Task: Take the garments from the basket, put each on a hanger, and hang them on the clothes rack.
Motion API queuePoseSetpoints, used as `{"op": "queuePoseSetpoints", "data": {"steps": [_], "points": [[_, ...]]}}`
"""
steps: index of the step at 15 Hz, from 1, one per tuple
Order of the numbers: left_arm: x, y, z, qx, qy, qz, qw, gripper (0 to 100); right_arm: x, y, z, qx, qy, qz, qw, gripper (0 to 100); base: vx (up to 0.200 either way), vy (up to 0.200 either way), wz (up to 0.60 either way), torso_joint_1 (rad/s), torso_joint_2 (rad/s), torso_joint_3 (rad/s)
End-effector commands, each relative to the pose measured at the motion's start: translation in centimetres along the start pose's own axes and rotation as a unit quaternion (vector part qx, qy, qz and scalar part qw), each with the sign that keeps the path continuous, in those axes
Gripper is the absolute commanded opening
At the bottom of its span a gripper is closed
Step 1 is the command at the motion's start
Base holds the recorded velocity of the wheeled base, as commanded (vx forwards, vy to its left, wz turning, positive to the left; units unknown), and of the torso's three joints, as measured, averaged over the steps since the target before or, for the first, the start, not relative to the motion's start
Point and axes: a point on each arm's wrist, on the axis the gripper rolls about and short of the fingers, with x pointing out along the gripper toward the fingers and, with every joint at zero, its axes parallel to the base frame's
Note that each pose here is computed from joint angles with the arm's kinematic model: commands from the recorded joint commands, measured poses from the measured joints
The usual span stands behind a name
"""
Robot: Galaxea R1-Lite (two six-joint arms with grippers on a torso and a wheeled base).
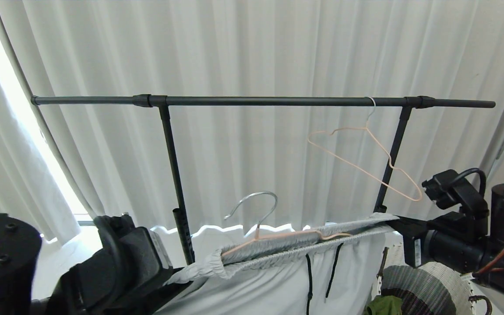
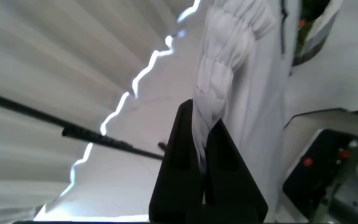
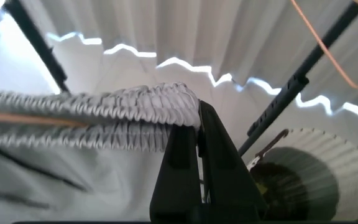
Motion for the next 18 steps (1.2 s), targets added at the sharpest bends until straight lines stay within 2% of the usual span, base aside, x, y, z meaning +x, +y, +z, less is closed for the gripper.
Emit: {"op": "queuePoseSetpoints", "data": {"steps": [1, 3, 4, 5, 7, 8, 9, 10, 11, 13, 15, 16, 18], "points": [[1.8, -0.1, -0.1, 0.005, 0.04, 0.007, 0.9992, 0, -2.3, -0.1, 0.2, -0.025, -0.019, 0.027, 0.9991, 0, 0.0, 0.0, 0.0, 0.0, 0.0, 0.0], [2.2, -0.2, 0.0, 0.014, 0.045, 0.003, 0.9989, 0, -2.9, 0.3, 0.2, -0.039, -0.017, 0.045, 0.9981, 0, 0.0, 0.0, 0.0, 0.0, 0.0, 0.0], [2.4, -0.3, -0.2, 0.039, 0.053, -0.001, 0.9979, 0, -3.1, 0.6, 0.2, -0.042, -0.017, 0.053, 0.9975, 0, 0.0, 0.0, 0.0, 0.0, 0.0, 0.0], [2.8, -0.4, -0.3, 0.045, 0.059, -0.003, 0.9972, 0, -3.3, 1.0, 0.1, -0.047, -0.017, 0.065, 0.9966, 0, 0.0, 0.0, 0.0, 0.0, 0.0, 0.0], [3.1, -0.2, 0.0, 0.034, 0.061, 0.004, 0.9975, 0, -4.3, 2.0, 0.0, -0.066, -0.012, 0.096, 0.9931, 0, 0.0, 0.0, 0.0, 0.0, 0.0, 0.0], [3.1, -0.1, 0.4, 0.007, 0.057, 0.008, 0.9983, 0, -4.9, 2.4, -0.2, -0.081, -0.006, 0.111, 0.9905, 0, 0.0, 0.0, 0.0, 0.0, 0.0, 0.0], [3.1, -0.1, 1.0, -0.04, 0.046, 0.01, 0.9981, 0, -5.5, 2.6, -0.6, -0.098, 0.005, 0.124, 0.9874, 0, 0.0, 0.0, 0.0, 0.0, 0.0, 0.0], [3.1, -0.2, 1.4, -0.064, 0.038, 0.007, 0.9972, 0, -5.9, 2.7, -0.7, -0.106, 0.009, 0.131, 0.9856, 0, 0.0, 0.0, 0.0, 0.0, 0.0, 0.0], [2.8, -0.5, 2.3, -0.105, 0.02, 0.001, 0.9943, 0, -6.2, 3.1, -0.9, -0.117, 0.013, 0.144, 0.9826, 0, 0.0, 0.0, 0.0, 0.0, 0.0, 0.0], [2.3, -0.9, 3.1, -0.136, -0.002, -0.009, 0.9906, 0, -6.5, 3.9, -1.0, -0.131, 0.012, 0.168, 0.9771, 0, 0.0, 0.0, 0.0, 0.0, 0.0, 0.0], [2.1, -1.1, 3.6, -0.137, -0.03, -0.013, 0.99, 0, -6.7, 4.5, -1.4, -0.145, 0.019, 0.188, 0.9712, 0, 0.0, 0.0, 0.0, 0.0, 0.0, 0.0], [2.0, -1.1, 3.8, -0.138, -0.04, -0.013, 0.9895, 0, -6.8, 4.6, -1.6, -0.149, 0.027, 0.189, 0.9702, 100, 0.0, 0.0, 0.0, 0.0, 0.0, 0.0], [1.9, -0.9, 4.2, -0.141, -0.064, -0.009, 0.9879, 0, -7.0, 4.3, -1.7, -0.15, 0.031, 0.185, 0.9707, 100, 0.0, 0.0, 0.0, 0.0, 0.0, 0.0]]}}
